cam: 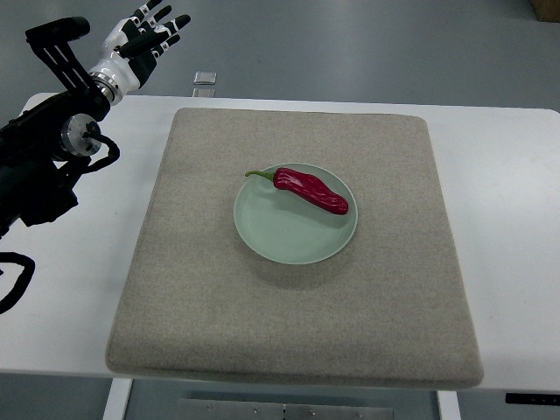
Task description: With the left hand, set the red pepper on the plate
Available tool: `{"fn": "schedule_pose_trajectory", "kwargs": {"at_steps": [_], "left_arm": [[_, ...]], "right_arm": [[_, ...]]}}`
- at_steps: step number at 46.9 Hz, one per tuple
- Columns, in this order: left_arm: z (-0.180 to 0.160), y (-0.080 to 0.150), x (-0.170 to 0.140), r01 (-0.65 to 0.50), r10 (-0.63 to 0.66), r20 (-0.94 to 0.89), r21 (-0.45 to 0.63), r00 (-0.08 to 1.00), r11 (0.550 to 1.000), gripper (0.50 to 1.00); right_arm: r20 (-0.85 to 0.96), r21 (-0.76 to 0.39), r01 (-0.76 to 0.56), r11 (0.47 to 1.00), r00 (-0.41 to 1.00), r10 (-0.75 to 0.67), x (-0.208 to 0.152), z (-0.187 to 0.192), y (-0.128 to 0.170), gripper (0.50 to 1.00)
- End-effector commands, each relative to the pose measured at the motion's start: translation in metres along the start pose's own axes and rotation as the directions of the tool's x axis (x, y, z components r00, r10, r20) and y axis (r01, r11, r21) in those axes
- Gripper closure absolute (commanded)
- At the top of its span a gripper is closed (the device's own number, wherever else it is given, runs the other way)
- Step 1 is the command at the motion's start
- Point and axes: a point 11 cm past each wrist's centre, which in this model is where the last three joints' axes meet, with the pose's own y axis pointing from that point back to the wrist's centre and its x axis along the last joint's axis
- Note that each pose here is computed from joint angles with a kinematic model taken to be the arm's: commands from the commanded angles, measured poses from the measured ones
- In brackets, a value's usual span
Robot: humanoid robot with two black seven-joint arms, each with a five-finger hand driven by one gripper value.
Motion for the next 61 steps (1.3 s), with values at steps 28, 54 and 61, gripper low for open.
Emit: {"fn": "schedule_pose_trajectory", "kwargs": {"at_steps": [28,54,61], "left_arm": [[-0.014,0.004,0.000,0.002,-0.002,-0.002,0.017,1.000,1.000,0.512],[-0.028,0.011,0.009,-0.016,0.017,-0.013,0.036,1.000,0.999,0.512],[-0.029,0.010,0.006,-0.013,0.014,-0.017,0.036,1.000,0.999,0.512]], "right_arm": [[-0.001,0.000,0.000,1.000,1.000,0.000,0.000,0.000,0.000,0.572],[0.002,-0.002,0.064,0.998,0.998,-0.064,-0.018,0.001,-0.001,0.572],[0.009,-0.004,0.070,0.998,0.997,-0.070,-0.021,0.002,-0.002,0.572]]}}
